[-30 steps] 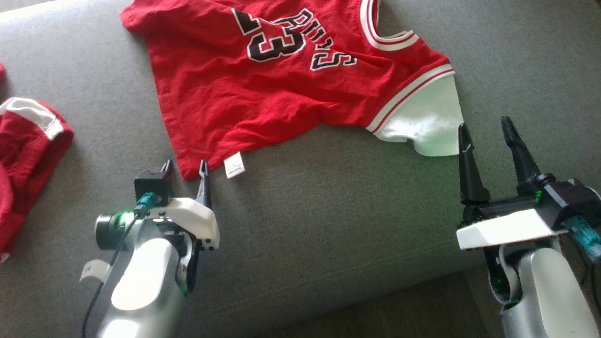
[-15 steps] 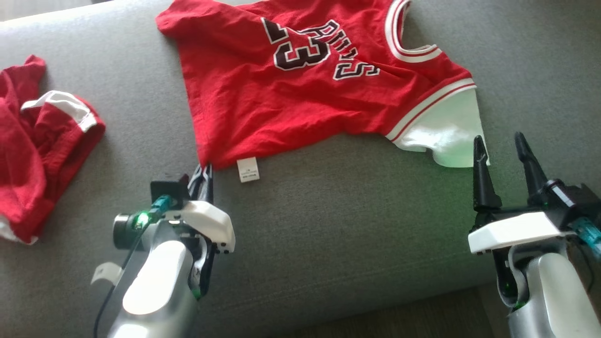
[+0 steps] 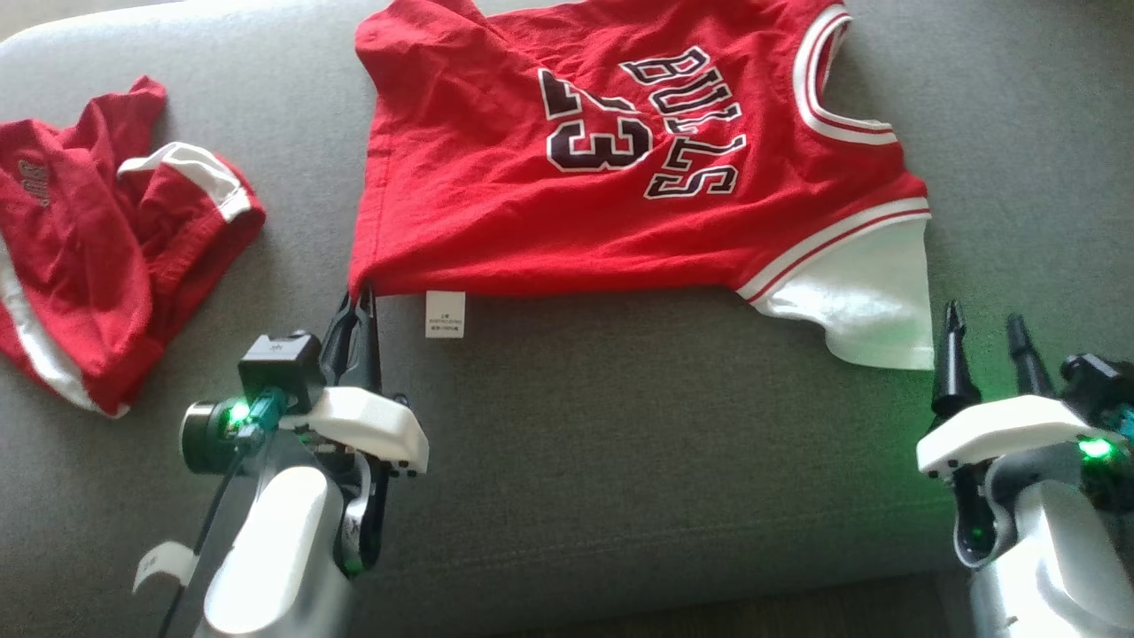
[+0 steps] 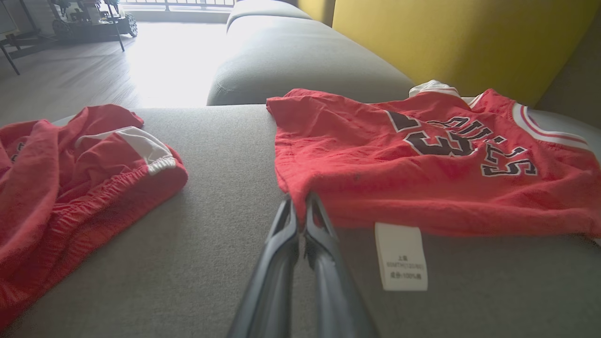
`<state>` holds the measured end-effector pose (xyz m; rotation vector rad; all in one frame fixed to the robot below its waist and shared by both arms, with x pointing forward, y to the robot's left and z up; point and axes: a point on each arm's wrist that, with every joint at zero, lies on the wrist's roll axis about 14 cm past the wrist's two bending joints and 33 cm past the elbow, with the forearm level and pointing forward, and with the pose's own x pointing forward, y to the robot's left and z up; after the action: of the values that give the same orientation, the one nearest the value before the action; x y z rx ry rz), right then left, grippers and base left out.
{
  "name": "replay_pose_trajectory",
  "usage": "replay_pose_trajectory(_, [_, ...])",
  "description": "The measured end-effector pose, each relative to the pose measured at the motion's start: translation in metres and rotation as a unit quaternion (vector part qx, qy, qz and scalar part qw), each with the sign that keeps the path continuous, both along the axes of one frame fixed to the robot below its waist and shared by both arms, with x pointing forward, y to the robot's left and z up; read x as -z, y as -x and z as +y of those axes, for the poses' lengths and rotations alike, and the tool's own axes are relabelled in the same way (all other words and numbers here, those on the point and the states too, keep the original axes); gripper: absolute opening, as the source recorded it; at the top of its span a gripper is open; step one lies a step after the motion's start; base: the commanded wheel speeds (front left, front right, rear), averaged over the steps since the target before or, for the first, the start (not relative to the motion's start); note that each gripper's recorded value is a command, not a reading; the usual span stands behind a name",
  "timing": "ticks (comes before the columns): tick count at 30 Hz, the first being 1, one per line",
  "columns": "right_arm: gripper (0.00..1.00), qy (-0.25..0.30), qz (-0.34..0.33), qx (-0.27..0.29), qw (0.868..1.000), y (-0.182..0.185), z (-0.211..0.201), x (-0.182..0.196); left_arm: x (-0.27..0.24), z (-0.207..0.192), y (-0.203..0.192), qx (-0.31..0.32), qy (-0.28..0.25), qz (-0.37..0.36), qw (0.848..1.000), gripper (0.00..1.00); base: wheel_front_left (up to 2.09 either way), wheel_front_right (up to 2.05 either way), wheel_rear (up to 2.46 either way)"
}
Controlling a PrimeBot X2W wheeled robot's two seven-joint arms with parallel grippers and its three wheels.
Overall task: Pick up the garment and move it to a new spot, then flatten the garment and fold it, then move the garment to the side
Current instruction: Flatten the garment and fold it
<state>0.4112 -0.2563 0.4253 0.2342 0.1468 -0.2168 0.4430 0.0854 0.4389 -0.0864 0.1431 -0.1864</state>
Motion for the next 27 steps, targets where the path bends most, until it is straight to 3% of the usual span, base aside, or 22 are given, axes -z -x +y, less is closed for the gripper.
replay_pose_trajectory(10, [1.0,-0.082,0.085,0.003,0.993,0.0,0.023,0.056,-0.003,0.011,0.008,-0.011,-0.002,-0.006,1.0,0.0,0.0,0.0,0.0])
replay_pose_trajectory(23, [0.97,-0.118,0.088,-0.021,0.989,-0.001,0.046,0.057,-0.003,0.007,0.015,-0.003,-0.003,-0.005,1.0,0.0,0.0,0.0,0.0])
replay_pose_trajectory(25, [0.0,-0.127,0.09,-0.025,0.987,0.001,0.051,0.057,-0.004,0.007,0.015,-0.002,-0.006,-0.007,1.0,0.0,0.0,0.0,0.0])
replay_pose_trajectory(27, [0.0,-0.134,0.091,-0.026,0.986,0.002,0.054,0.058,-0.005,0.006,0.016,-0.001,-0.005,-0.008,1.0,0.0,0.0,0.0,0.0])
